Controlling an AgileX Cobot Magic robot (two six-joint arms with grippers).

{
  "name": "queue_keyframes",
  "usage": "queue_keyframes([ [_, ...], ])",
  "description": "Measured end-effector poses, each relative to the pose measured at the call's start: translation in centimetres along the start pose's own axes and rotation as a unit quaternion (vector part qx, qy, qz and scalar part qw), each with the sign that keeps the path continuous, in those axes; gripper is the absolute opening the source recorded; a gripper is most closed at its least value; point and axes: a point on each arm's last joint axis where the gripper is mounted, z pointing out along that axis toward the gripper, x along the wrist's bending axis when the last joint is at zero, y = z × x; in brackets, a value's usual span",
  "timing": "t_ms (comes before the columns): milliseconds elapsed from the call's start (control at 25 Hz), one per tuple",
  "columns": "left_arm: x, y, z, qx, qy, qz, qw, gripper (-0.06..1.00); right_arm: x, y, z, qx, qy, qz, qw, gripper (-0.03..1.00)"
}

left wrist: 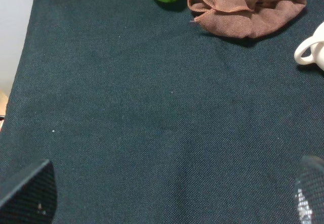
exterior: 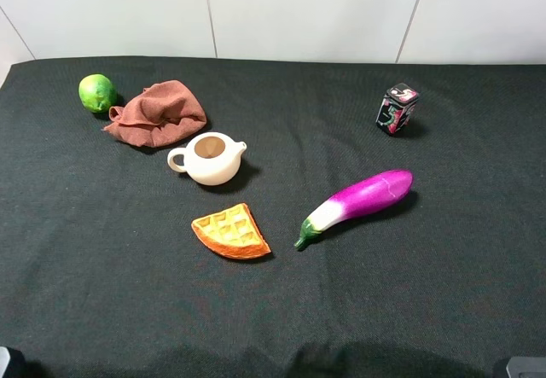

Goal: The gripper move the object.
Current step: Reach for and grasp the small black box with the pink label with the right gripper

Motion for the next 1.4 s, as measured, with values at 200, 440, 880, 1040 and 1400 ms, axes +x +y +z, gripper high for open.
queue_keyframes([
  [200, 0.00, 0.00, 0.00, 0.000, 0.000, 0.000, 1.000, 0.99, 0.00, 0.00, 0.00, 0.000, 0.000, 0.000, 1.000, 0.69],
  [440, 0.00, 0.00, 0.00, 0.000, 0.000, 0.000, 1.000, 0.99, 0.00, 0.00, 0.00, 0.000, 0.000, 0.000, 1.000, 0.69],
  [880, 0.00, 0.00, 0.00, 0.000, 0.000, 0.000, 1.000, 0.99, 0.00, 0.00, 0.00, 0.000, 0.000, 0.000, 1.000, 0.69],
  [1040, 0.00, 0.00, 0.00, 0.000, 0.000, 0.000, 1.000, 0.99, 0.04, 0.01, 0.00, 0.000, 0.002, -0.002, 1.000, 0.69],
  [1400, 0.00, 0.00, 0.00, 0.000, 0.000, 0.000, 1.000, 0.99, 0.05, 0.01, 0.00, -0.001, 0.003, -0.002, 1.000, 0.69],
])
